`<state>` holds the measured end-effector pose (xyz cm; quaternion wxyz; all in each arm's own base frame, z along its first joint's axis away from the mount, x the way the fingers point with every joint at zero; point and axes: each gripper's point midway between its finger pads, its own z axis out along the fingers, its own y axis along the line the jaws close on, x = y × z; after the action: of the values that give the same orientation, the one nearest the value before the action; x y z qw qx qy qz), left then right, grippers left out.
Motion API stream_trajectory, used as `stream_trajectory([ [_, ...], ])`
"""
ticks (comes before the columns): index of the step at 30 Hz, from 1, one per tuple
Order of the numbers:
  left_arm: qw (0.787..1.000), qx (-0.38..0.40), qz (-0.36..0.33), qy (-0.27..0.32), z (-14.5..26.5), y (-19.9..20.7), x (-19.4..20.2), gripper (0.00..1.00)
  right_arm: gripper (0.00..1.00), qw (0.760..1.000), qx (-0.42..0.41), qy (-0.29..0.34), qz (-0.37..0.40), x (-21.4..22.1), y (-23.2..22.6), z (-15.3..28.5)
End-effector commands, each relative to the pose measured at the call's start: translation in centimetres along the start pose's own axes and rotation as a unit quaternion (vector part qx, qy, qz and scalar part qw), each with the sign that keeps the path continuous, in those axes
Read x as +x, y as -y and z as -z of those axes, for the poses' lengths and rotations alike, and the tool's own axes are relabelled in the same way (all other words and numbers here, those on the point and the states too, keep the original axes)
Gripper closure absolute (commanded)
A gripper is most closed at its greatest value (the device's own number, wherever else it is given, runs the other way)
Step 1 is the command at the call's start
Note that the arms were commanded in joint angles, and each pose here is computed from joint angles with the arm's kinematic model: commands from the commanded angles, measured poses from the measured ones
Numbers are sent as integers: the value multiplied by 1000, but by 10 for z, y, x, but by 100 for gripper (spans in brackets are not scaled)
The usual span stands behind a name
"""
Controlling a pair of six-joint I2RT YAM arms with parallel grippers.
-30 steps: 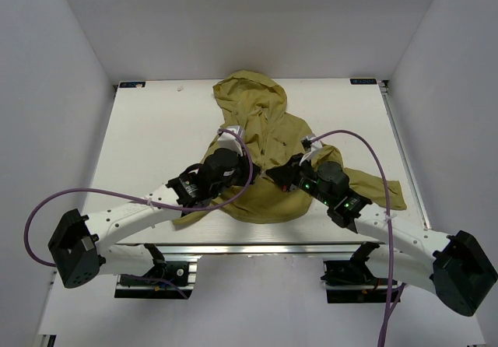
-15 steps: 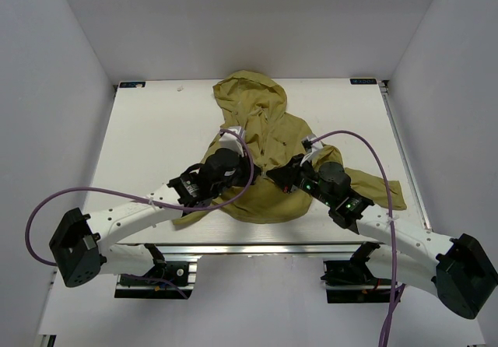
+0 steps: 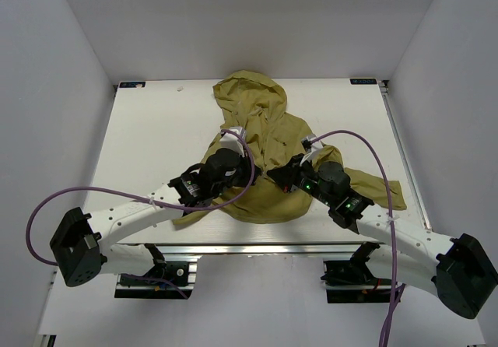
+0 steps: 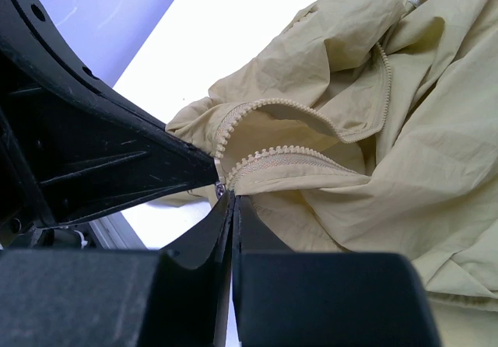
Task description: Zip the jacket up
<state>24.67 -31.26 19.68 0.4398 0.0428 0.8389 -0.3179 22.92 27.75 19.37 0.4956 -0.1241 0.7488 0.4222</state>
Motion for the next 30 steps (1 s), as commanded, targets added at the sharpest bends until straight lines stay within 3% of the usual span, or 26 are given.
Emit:
stream_trajectory([
  [1, 1000, 2, -6, 11, 3, 5, -9, 100, 100, 999, -14, 43, 15, -33, -13, -1],
  [30, 1000, 5, -23, 2, 3, 5, -7, 100, 100, 999, -15, 35, 21, -32, -14, 1],
])
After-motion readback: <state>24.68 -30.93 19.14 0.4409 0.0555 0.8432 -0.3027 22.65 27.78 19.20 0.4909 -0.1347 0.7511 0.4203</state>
